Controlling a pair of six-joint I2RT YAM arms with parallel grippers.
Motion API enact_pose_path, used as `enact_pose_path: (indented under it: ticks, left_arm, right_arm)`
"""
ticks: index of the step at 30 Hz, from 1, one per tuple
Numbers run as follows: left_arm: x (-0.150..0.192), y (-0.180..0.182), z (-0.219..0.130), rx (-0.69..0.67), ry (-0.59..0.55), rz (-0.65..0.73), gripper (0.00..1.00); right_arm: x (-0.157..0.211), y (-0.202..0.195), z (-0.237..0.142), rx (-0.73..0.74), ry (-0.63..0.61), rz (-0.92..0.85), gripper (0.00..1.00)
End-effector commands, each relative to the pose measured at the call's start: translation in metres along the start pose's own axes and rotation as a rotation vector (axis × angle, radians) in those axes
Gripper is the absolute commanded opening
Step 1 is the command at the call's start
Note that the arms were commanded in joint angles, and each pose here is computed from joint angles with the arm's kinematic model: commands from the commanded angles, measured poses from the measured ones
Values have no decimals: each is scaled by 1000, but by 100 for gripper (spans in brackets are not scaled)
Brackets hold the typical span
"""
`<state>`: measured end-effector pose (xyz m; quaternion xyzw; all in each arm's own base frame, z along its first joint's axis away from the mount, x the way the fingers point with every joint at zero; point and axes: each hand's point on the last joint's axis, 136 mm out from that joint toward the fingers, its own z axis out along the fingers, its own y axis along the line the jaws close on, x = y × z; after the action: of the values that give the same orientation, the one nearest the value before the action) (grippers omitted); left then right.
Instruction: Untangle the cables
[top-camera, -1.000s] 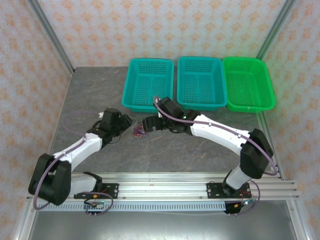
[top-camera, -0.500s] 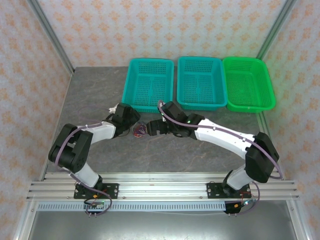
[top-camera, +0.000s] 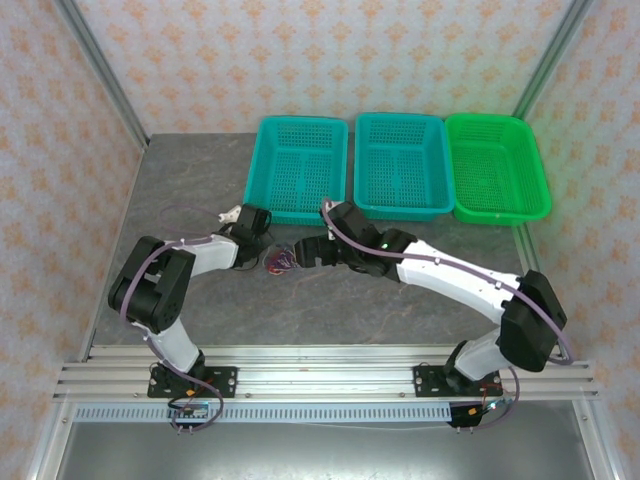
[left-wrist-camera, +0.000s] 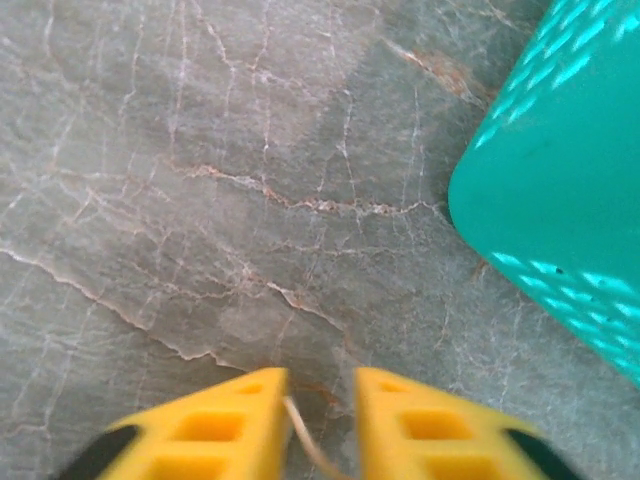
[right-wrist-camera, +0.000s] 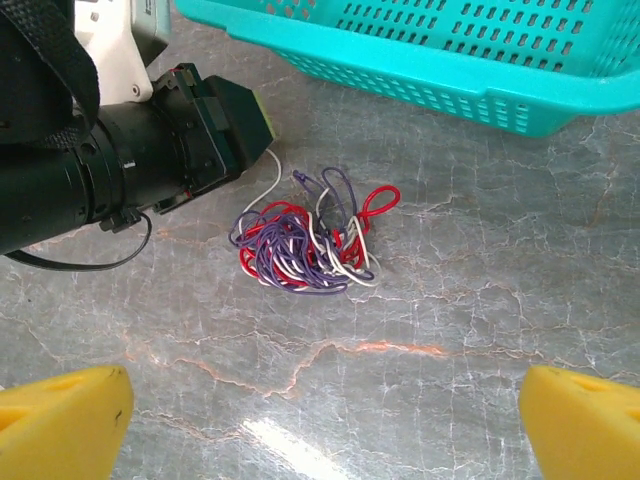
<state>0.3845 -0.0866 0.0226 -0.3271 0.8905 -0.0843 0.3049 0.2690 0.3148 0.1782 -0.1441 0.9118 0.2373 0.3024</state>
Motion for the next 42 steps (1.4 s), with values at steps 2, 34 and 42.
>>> enact_pose_path:
  ticks: [2,34,42]
  left_arm:
    - [-3,6,-17,-19,-20,14,5]
    - [-69,97,-215,-102,-415,10,0]
    - [0,44,-160,261,-138,168,0]
  right_arm:
    - [-6,-7,-4,35,-51,26,99]
    - [49,-118,104,534,-107,204,37]
    - [38,-107,67,385,-145,70,6]
